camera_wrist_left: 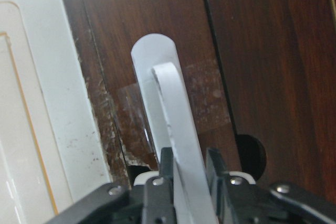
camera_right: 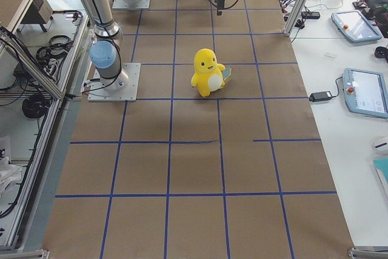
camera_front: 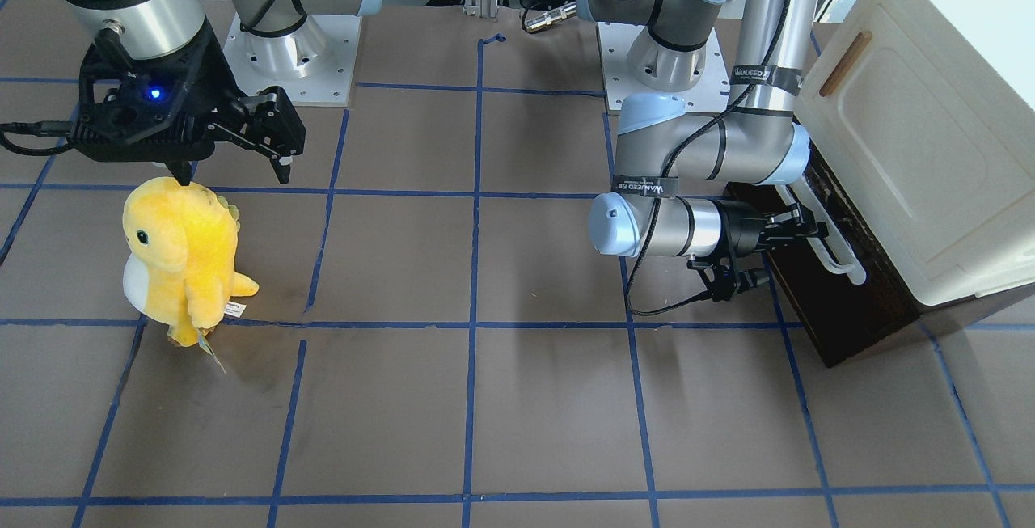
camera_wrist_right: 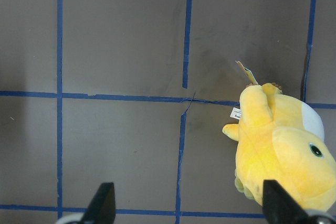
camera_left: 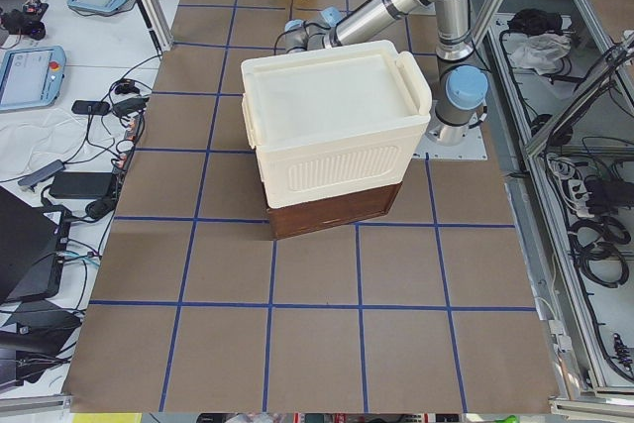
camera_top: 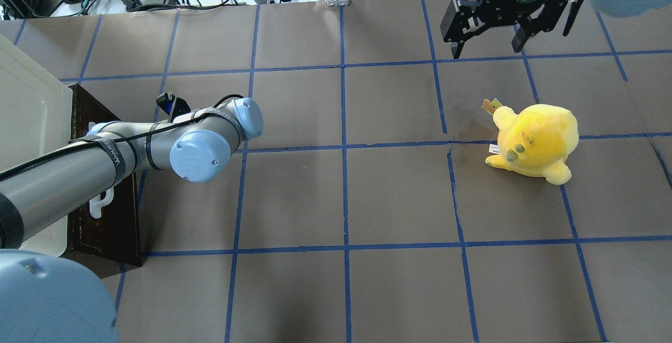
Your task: Pull drawer sideways
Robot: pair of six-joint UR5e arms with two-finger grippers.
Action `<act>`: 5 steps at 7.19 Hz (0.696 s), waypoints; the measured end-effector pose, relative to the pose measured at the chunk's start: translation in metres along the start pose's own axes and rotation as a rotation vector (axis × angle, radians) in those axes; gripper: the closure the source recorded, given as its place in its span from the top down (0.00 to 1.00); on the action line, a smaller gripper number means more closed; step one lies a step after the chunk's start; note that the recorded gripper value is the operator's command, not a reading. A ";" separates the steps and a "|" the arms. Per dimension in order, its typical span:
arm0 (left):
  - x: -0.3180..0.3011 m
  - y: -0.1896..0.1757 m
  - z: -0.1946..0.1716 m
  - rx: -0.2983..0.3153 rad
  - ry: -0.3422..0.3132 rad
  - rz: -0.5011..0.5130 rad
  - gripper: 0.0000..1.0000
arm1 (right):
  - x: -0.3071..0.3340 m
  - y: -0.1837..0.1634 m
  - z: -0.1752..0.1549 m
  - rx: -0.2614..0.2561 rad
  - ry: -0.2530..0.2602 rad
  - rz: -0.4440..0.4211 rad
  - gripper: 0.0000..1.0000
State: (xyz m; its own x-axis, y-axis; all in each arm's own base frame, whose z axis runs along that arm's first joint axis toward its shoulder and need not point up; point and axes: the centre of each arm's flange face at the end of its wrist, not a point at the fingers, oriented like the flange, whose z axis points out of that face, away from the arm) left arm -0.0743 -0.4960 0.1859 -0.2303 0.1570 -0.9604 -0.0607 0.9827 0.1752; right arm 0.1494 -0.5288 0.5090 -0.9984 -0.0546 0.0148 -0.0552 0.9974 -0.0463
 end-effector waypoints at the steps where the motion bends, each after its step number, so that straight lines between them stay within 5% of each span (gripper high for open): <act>1: 0.000 0.000 0.000 0.001 -0.001 0.003 0.33 | 0.000 0.000 0.000 0.000 0.000 0.000 1.00; 5: 0.003 0.002 -0.010 0.020 -0.002 0.004 0.32 | 0.000 0.000 0.000 0.000 0.000 0.000 1.00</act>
State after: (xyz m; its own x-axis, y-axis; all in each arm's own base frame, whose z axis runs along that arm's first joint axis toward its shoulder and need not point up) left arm -0.0848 -0.4951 0.1858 -0.2286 0.1609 -0.9601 -0.0401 0.9839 0.1744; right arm 0.1494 -0.5288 0.5089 -0.9984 -0.0549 0.0148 -0.0556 0.9974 -0.0463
